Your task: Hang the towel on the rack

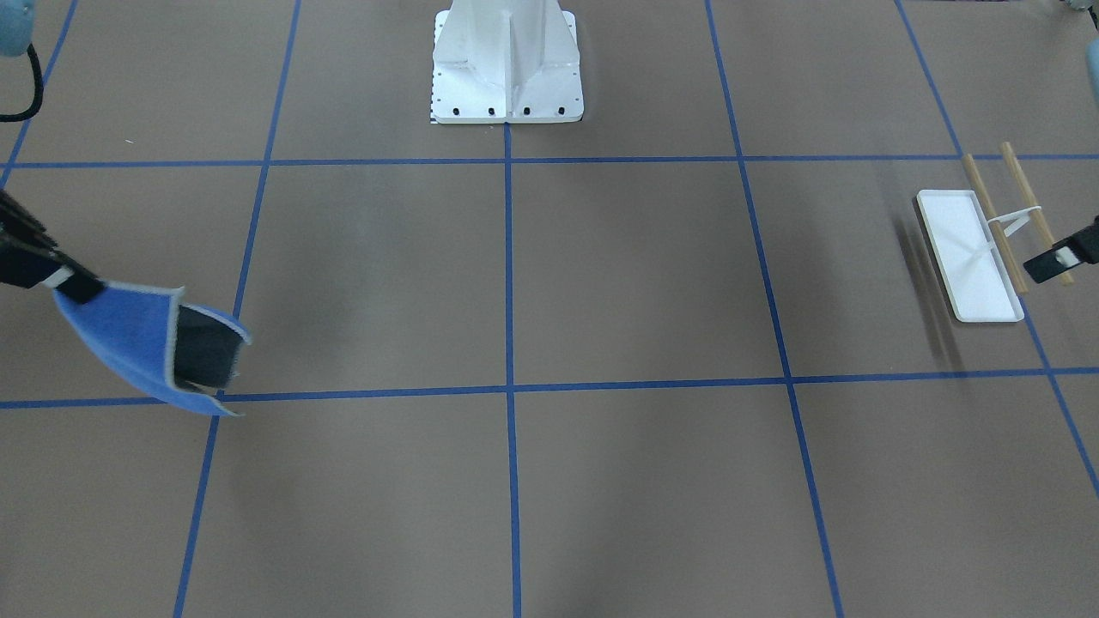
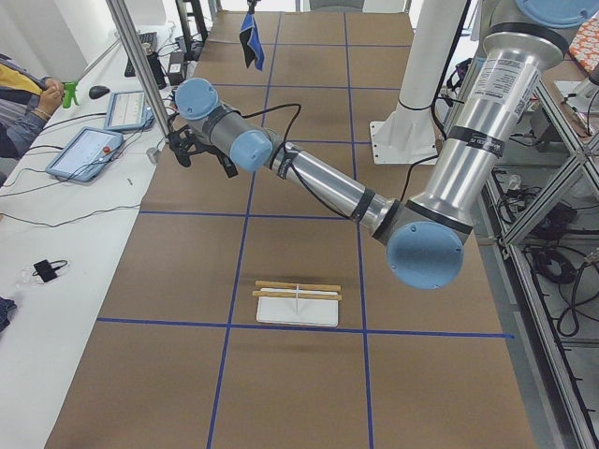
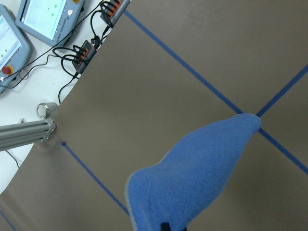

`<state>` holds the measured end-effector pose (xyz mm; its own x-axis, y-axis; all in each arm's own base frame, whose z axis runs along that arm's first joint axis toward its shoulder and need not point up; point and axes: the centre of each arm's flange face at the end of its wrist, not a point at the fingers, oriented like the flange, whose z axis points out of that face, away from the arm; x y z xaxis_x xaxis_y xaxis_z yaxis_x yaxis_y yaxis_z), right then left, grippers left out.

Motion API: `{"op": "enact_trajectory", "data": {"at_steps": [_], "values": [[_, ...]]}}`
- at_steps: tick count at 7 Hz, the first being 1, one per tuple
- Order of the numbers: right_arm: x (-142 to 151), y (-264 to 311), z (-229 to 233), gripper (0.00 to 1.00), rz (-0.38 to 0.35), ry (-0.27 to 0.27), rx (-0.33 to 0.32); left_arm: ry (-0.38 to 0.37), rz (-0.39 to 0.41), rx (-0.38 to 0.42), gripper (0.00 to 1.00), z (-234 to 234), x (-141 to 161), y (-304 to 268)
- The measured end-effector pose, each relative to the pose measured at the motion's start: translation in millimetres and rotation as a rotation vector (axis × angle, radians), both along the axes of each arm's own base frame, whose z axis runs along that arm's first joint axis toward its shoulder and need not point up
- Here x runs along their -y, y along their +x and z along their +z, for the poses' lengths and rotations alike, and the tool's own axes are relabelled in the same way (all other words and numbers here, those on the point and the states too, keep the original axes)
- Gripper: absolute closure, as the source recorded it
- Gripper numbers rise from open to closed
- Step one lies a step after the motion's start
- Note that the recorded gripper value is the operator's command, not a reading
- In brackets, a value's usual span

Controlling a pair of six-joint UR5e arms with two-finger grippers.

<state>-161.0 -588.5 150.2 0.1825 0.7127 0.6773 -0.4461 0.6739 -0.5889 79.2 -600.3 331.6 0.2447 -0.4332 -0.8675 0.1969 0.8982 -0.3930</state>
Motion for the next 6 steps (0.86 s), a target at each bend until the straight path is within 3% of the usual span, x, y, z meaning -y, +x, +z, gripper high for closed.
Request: {"op": "enact_trajectory", "data": {"at_steps": [2,3,4,6], "values": [[-15,-55,-53,1.0,0.036,-0.015,0.01,0.054,0.022,-0.04,0.02,-13,-3,30],[-22,-74,-72,1.0,0.049,-0.027,0.022,0.014,0.02,-0.053,0.02,-21,-2,44],[-30,-91,-91,1.0,0.063,-0.04,0.035,-0.049,0.015,-0.069,0.02,-38,-1,60],[-51,-134,-128,1.0,0.103,-0.054,0.054,-0.271,-0.042,-0.107,0.02,-101,2,96]]}}
